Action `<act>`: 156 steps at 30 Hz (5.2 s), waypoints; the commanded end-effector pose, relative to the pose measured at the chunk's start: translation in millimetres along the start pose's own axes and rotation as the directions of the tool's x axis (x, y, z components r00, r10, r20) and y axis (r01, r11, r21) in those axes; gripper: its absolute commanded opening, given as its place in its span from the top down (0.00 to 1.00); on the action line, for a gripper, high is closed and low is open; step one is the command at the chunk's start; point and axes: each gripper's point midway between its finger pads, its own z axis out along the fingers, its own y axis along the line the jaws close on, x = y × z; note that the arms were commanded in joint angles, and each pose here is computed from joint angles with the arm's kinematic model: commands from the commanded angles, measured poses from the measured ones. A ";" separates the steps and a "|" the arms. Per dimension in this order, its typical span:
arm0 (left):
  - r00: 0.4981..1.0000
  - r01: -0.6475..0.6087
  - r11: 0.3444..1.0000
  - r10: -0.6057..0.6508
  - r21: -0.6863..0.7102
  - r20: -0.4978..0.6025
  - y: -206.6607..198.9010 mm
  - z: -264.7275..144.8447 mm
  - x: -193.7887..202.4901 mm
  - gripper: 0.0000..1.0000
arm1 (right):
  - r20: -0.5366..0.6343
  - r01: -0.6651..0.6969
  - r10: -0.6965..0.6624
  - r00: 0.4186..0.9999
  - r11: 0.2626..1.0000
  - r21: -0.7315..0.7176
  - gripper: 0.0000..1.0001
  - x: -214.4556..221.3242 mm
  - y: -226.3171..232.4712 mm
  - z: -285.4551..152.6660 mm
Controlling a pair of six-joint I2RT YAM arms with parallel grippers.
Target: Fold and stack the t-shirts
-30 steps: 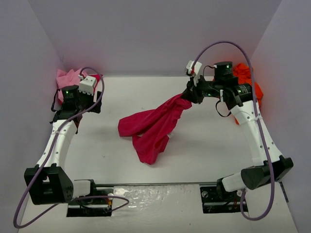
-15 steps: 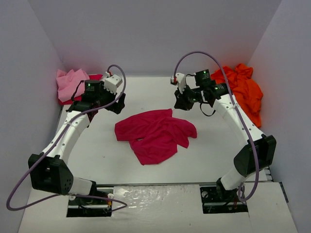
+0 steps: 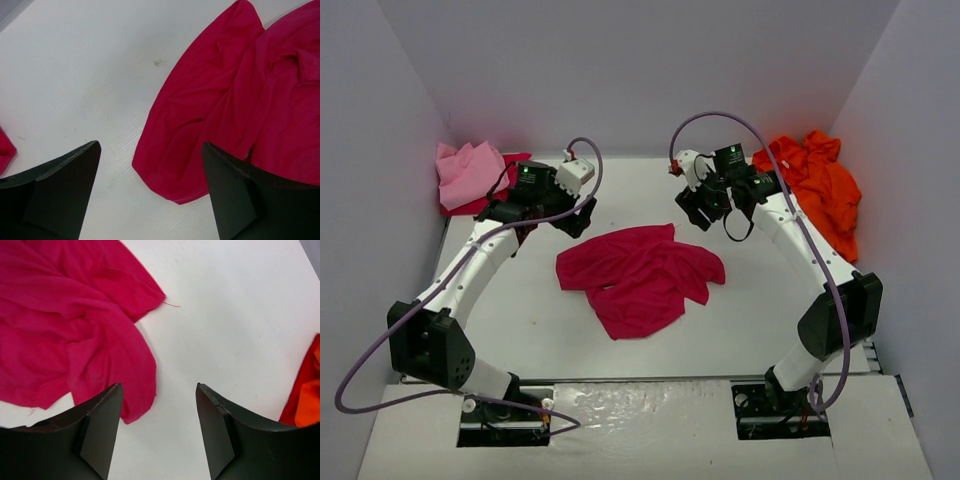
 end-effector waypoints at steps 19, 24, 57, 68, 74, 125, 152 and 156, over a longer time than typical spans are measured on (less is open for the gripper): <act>0.992 -0.126 0.992 0.126 -0.017 0.029 -38.0 32.4 -47.6 0.25 | -0.160 -0.002 0.010 0.987 0.999 0.052 0.58 69.0 6.1 -27.3; 0.997 -0.054 0.990 0.060 -0.128 0.050 2.9 23.6 -47.6 0.24 | -0.229 -0.004 -0.002 0.973 1.000 -0.027 0.66 93.6 31.6 -29.5; 1.000 -0.020 0.966 0.019 -0.259 -0.008 55.8 17.1 -20.6 0.24 | -0.513 0.026 -0.204 0.834 0.943 -0.333 0.60 162.0 135.7 25.1; 1.000 -0.030 0.965 0.028 -0.261 -0.013 56.1 16.6 -19.3 0.24 | -0.549 0.033 -0.221 0.806 0.943 -0.331 0.62 166.5 129.5 53.3; 0.999 -0.034 0.965 0.031 -0.259 -0.016 55.9 17.8 -17.7 0.24 | -0.588 0.026 -0.226 0.777 0.944 -0.329 0.62 180.2 129.1 65.6; 0.991 -0.081 0.994 0.088 0.071 -0.102 -45.9 105.1 -47.6 0.24 | 0.215 0.067 -0.160 0.963 0.920 0.385 1.00 -85.8 -48.3 -164.1; 0.938 -0.248 0.955 0.278 0.163 -0.207 -95.6 96.4 39.6 0.26 | 0.232 -0.015 -0.118 0.965 0.866 0.500 1.00 -75.1 -76.5 -174.5; 0.928 -0.256 0.949 0.295 0.185 -0.227 -103.2 101.9 49.1 0.26 | 0.230 -0.013 -0.119 0.966 0.867 0.499 1.00 -74.6 -76.6 -172.7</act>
